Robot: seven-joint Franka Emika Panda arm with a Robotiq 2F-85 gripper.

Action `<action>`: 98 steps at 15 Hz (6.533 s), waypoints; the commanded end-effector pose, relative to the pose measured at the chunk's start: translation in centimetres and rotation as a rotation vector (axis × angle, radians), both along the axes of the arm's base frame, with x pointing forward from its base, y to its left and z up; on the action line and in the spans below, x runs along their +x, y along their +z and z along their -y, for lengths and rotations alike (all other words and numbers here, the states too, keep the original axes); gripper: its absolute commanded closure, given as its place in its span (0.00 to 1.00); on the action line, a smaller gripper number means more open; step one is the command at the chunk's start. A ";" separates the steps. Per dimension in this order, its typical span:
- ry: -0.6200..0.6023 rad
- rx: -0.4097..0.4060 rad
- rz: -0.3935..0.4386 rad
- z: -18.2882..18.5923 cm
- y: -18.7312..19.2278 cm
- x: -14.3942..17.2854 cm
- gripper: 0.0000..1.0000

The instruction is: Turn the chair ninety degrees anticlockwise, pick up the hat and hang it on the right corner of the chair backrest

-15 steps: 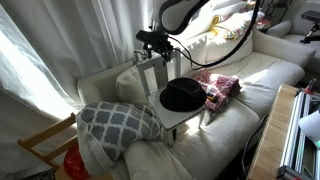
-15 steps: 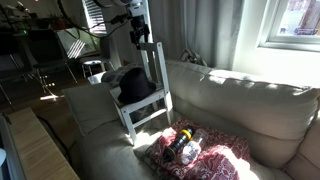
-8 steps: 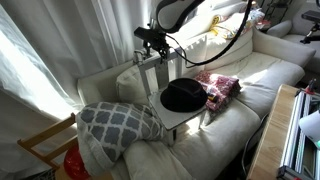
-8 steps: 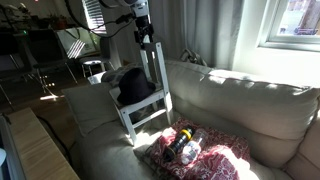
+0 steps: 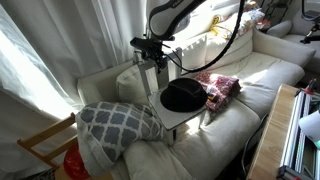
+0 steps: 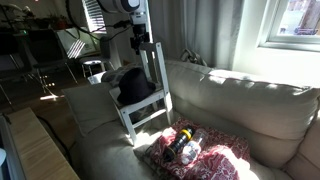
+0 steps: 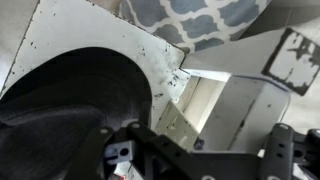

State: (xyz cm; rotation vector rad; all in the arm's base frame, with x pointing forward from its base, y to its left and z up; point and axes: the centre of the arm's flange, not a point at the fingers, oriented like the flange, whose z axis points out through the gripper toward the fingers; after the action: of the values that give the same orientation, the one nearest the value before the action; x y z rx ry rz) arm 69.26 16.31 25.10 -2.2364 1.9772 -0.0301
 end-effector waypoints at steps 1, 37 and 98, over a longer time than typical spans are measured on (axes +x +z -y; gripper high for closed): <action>-0.040 0.030 0.003 -0.6 -0.9 1.4 0.41; 0.555 -0.169 -0.131 3.3 13.0 -0.3 0.92; 1.456 -0.271 -0.205 -10.5 2.2 -16.2 0.92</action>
State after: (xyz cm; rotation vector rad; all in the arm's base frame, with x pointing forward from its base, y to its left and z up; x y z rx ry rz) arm 55.64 24.95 29.29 -3.3020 0.2339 0.0947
